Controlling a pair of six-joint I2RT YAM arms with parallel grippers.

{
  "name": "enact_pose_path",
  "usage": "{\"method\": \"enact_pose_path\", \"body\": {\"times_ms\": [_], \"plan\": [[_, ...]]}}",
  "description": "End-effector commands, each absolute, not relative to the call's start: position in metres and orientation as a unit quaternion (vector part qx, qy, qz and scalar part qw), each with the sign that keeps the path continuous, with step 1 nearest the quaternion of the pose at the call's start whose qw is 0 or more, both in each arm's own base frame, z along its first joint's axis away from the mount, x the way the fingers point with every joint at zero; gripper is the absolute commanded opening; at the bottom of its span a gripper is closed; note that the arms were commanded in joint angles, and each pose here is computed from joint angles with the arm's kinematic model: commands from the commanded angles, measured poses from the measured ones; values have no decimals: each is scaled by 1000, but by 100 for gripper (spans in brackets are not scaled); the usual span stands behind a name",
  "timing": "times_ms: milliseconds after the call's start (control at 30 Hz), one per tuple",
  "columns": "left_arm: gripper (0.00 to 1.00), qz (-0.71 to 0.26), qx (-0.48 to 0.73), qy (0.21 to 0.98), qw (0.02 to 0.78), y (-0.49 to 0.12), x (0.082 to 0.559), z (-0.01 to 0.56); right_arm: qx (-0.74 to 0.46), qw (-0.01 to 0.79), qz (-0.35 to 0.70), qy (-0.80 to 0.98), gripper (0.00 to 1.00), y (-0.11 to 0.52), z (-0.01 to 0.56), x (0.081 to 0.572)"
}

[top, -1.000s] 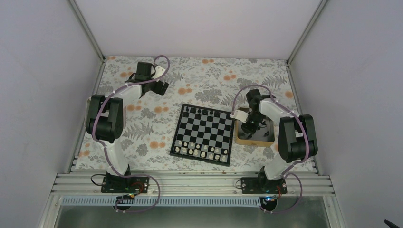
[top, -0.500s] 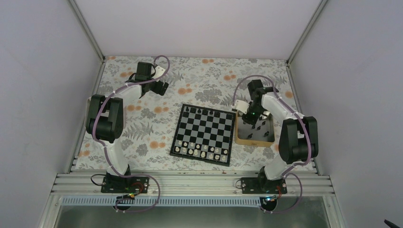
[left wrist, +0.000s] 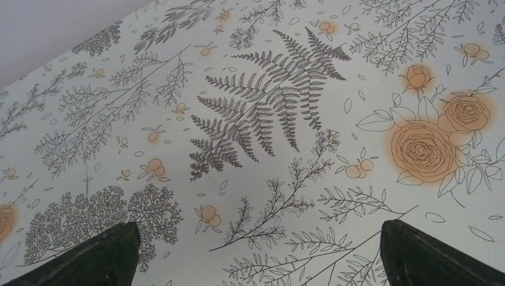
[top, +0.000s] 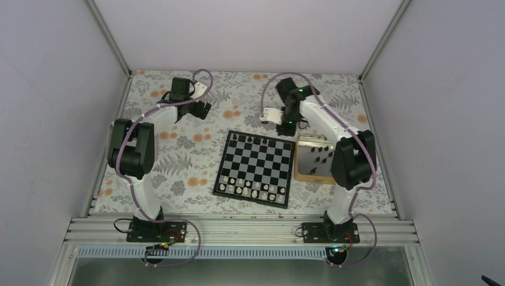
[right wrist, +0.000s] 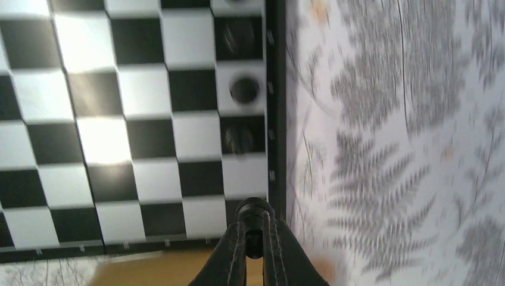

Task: Set up the chess pieces on the board
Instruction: Place the chess piece on the chessboard.

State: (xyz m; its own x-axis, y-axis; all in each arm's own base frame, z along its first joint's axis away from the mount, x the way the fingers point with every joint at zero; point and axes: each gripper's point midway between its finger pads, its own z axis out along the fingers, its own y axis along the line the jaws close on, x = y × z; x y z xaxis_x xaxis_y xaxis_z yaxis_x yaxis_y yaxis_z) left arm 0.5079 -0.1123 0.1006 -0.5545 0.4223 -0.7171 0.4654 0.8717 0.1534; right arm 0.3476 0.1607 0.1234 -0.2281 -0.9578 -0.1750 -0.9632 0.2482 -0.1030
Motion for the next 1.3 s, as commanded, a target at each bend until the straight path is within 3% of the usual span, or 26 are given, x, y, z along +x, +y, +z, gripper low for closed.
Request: {"method": "enact_pose_path", "body": {"times_ms": [0, 467, 1267], "plan": [[100, -25, 256, 874, 411, -114, 514, 115, -662, 96, 62, 740, 4, 214, 128, 341], [100, -26, 262, 871, 415, -116, 513, 121, -739, 77, 100, 662, 5, 315, 86, 338], [100, -32, 262, 868, 420, -112, 508, 124, -746, 69, 103, 655, 8, 338, 51, 344]]}}
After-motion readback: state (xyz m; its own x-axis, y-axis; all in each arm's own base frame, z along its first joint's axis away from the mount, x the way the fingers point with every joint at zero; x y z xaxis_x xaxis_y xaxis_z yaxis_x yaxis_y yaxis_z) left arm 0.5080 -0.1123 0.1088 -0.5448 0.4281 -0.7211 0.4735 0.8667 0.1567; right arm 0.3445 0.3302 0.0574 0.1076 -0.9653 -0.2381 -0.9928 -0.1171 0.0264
